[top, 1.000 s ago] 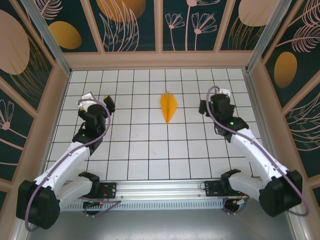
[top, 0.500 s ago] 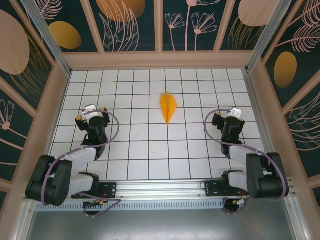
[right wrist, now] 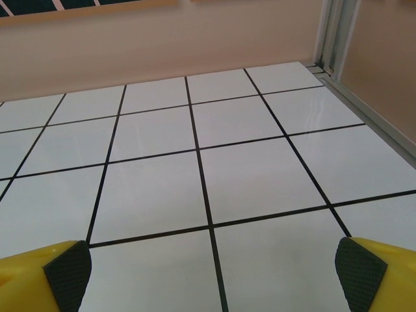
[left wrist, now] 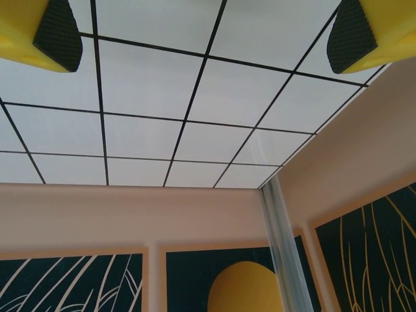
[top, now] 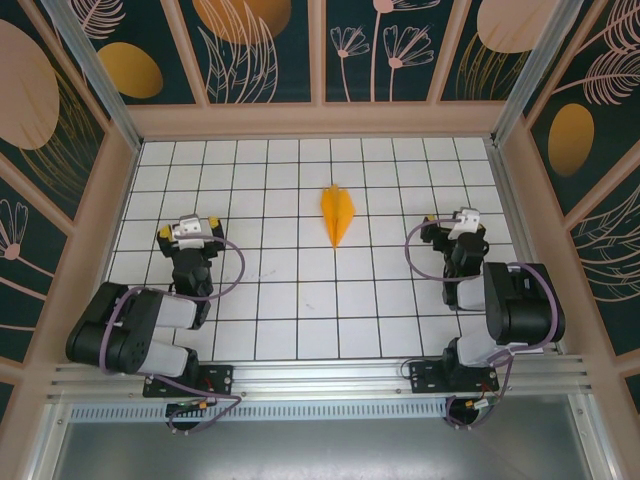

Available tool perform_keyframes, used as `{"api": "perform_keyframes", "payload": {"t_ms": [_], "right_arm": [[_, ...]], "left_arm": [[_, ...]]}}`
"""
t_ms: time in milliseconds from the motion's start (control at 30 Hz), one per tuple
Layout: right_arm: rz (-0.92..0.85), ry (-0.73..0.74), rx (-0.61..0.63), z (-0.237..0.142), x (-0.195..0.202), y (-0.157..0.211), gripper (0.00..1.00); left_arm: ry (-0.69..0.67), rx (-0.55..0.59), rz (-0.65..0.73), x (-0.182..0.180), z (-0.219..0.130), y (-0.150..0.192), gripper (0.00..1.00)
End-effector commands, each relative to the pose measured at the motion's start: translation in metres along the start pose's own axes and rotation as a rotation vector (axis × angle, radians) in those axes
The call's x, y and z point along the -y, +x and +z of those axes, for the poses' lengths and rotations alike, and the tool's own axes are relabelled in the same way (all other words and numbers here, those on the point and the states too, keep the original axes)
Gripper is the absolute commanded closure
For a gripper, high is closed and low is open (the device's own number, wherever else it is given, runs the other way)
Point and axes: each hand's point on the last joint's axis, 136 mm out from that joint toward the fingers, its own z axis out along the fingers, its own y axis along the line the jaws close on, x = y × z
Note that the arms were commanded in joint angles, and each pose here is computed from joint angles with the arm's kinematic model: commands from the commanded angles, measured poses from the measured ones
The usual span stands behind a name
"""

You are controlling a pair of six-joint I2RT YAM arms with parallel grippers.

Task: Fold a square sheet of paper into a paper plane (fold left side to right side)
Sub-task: Reset both arms

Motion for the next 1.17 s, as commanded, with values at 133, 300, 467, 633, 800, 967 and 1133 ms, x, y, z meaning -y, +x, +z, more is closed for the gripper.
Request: {"api": "perform_keyframes", "payload": {"t_ms": [133,300,467,633,800,967,1133], "right_arm": [[0.029,-0.072,0.068,-0.002,-0.01,-0.016,0.01],[0.029,-0.071,0.066,-0.001,-0.01,-0.015,0.01],[0.027,-0.07,0.066,-0.002,-0.01,-0.015,0.01],[0.02,-0.071,0.065,-0.001,-0.012,-0.015,0.01],[0.022,-0.072,0.065,-0.001,-0.012,-0.015,0.01],[0.02,-0.072,0.064,-0.001,-0.012,-0.015,0.01],[0.02,-0.073,0.063,-0.001,-0.012,-0.015,0.01]], "left_arm": [[0.035,0.112,-0.067,-0.006,-0.003,-0.023,0.01],[0.042,0.101,-0.119,-0.013,0.008,-0.015,0.01],[0.022,0.009,-0.158,-0.021,0.029,-0.004,0.02],[0.017,0.011,-0.158,-0.023,0.029,-0.004,0.02],[0.022,0.011,-0.157,-0.022,0.029,-0.004,0.02],[0.021,0.009,-0.156,-0.022,0.029,-0.003,0.01],[0.021,0.01,-0.156,-0.022,0.029,-0.004,0.01]]}}
